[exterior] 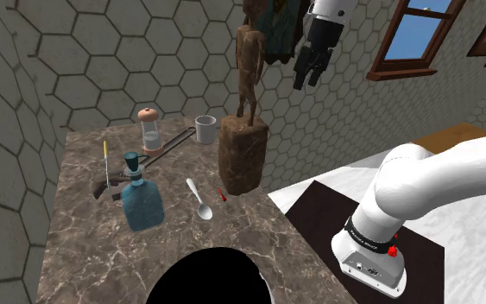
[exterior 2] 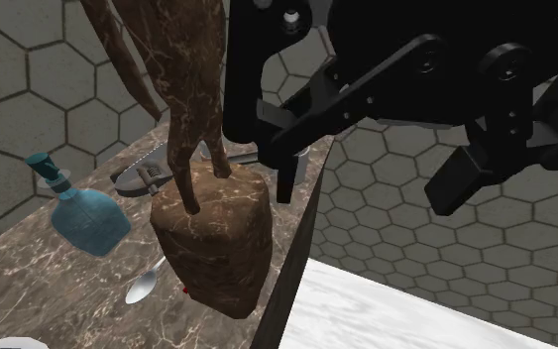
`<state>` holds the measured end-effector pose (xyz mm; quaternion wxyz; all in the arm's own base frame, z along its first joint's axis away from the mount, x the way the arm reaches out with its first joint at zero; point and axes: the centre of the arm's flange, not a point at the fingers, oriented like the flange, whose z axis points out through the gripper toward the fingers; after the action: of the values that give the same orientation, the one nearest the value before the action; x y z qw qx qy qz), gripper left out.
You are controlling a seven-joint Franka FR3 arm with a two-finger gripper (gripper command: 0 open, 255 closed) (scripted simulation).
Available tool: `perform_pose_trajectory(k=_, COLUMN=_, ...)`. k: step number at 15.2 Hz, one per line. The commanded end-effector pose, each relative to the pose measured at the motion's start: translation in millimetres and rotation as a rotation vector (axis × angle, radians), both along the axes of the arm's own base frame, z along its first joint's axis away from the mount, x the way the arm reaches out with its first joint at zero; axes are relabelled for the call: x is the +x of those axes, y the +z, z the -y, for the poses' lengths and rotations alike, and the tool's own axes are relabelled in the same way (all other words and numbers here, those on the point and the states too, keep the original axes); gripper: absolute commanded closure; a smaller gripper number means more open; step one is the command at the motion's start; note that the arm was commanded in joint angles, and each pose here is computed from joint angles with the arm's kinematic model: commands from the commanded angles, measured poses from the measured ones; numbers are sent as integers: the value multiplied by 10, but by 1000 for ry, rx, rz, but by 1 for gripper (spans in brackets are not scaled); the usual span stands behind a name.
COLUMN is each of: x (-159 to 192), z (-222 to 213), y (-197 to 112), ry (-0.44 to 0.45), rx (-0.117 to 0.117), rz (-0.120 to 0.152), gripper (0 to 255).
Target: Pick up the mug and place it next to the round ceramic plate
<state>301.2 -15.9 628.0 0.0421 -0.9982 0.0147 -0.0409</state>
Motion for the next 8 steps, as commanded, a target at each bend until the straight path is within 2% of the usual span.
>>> perform_pose_trajectory(k=1, x=0, z=0, y=0, ry=0, rx=0, rz=0, gripper=0)
perform_pose_trajectory(k=8, x=824, z=-183, y=-441, ry=2, rx=-29, rz=-17, gripper=0)
